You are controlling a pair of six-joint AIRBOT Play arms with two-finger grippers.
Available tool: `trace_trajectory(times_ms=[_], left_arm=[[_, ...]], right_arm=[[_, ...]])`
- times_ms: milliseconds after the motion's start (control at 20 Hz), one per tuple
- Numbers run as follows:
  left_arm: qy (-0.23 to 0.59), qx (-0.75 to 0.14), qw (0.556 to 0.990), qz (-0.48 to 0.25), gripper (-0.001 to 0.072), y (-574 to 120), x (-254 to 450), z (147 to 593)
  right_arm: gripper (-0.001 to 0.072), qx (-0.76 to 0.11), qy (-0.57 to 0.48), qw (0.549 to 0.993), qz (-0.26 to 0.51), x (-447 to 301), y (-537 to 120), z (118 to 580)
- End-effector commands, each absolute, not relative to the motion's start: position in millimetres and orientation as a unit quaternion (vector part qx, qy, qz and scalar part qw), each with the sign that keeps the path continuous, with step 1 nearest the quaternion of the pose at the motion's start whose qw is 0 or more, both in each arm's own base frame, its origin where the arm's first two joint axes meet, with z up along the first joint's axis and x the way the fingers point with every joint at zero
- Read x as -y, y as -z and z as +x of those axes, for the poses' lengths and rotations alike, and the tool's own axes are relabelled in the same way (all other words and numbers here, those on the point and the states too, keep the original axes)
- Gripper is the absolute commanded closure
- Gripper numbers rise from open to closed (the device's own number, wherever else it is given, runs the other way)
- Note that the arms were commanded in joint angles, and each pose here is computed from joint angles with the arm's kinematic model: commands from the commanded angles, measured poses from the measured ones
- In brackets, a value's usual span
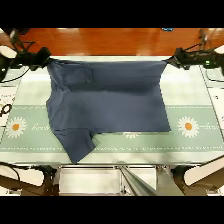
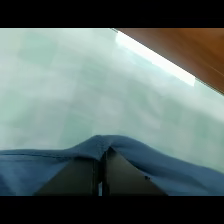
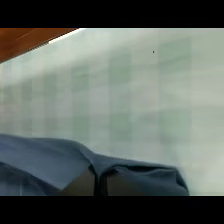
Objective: Fold the shirts.
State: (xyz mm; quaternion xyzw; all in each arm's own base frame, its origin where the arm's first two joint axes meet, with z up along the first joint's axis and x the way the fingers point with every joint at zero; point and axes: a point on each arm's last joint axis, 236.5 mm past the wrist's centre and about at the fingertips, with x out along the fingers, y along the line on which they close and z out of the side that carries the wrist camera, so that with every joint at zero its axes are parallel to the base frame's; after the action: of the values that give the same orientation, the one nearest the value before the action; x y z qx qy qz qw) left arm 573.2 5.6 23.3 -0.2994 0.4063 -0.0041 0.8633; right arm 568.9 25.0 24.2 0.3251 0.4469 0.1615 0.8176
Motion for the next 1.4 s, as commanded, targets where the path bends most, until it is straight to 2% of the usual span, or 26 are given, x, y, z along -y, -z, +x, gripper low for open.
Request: trace_trajectory(times_ms=[0,200,450,700,850,1100,1350], left_arm=[[0.010,-0.446,0.838,-0.313,0.0677,13,8,587],[0.008,-0.522,0.801,-0.294,0.0677,32,-7,548],[0.066,-0.597,0.762,-0.243,0.0677,34,-7,499],[0.084,-0.662,0.715,-0.208,0.0677,46,-6,460],[0.083,-0.691,0.691,-0.194,0.0677,52,-9,443],[0.088,-0.715,0.664,-0.198,0.0677,61,-4,426],[0.091,-0.723,0.655,-0.198,0.0677,62,-2,421]], right_arm=[[0.0691,-0.474,-0.163,0.786,0.362,-46,17,587],[0.0690,-0.505,-0.171,0.766,0.357,-44,18,568],[0.0690,-0.549,-0.171,0.741,0.346,-17,12,533],[0.0690,-0.661,-0.135,0.699,0.237,-8,54,481],[0.0690,-0.680,-0.122,0.695,0.198,-8,63,475],[0.0690,-0.692,-0.112,0.685,0.196,-5,65,467],[0.0690,-0.693,-0.115,0.684,0.199,-7,64,467]])
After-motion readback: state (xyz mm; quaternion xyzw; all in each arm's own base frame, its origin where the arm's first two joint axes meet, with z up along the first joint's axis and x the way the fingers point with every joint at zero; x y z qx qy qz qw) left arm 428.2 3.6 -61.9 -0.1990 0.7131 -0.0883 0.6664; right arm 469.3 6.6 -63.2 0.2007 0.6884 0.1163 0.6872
